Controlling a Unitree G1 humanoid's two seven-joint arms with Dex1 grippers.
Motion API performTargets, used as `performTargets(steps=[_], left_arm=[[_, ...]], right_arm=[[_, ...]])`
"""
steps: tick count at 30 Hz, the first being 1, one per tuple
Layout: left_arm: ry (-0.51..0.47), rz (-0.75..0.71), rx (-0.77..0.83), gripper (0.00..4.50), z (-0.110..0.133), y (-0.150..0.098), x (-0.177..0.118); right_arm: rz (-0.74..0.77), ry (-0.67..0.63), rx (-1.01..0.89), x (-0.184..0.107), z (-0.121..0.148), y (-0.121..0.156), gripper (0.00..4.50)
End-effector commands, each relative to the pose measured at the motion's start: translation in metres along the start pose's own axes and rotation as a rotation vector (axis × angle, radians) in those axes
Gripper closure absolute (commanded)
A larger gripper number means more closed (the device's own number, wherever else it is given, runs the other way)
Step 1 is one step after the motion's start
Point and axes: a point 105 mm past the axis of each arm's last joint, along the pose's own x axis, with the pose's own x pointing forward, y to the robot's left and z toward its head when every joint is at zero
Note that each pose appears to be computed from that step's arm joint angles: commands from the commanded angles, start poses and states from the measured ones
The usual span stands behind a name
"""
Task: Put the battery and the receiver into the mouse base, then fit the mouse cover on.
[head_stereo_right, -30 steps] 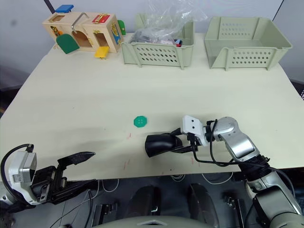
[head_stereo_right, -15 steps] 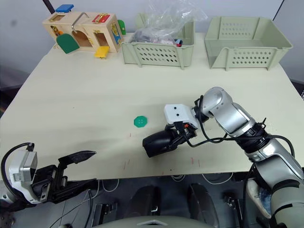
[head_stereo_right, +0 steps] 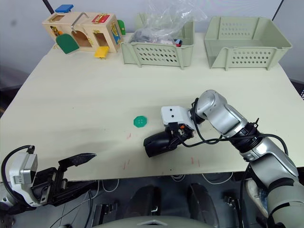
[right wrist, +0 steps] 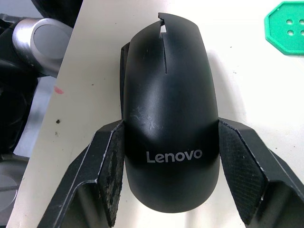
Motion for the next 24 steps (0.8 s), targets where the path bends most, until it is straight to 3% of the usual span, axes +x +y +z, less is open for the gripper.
performTargets(steps=[1, 24], left_arm=[[-0.012, -0.008, 0.037, 0.0, 0.0074, -0.0022, -0.0006], [-0.017, -0.004, 0.025, 0.0, 0.0028, -0.0048, -0.0021]], right_arm=[[-0.01, 0.012, -0.031, -0.0036, 0.0044, 0.001, 1.96], [-0.016, 0.063, -0.011, 0.0053, -0.0027, -0.0001, 1.96]])
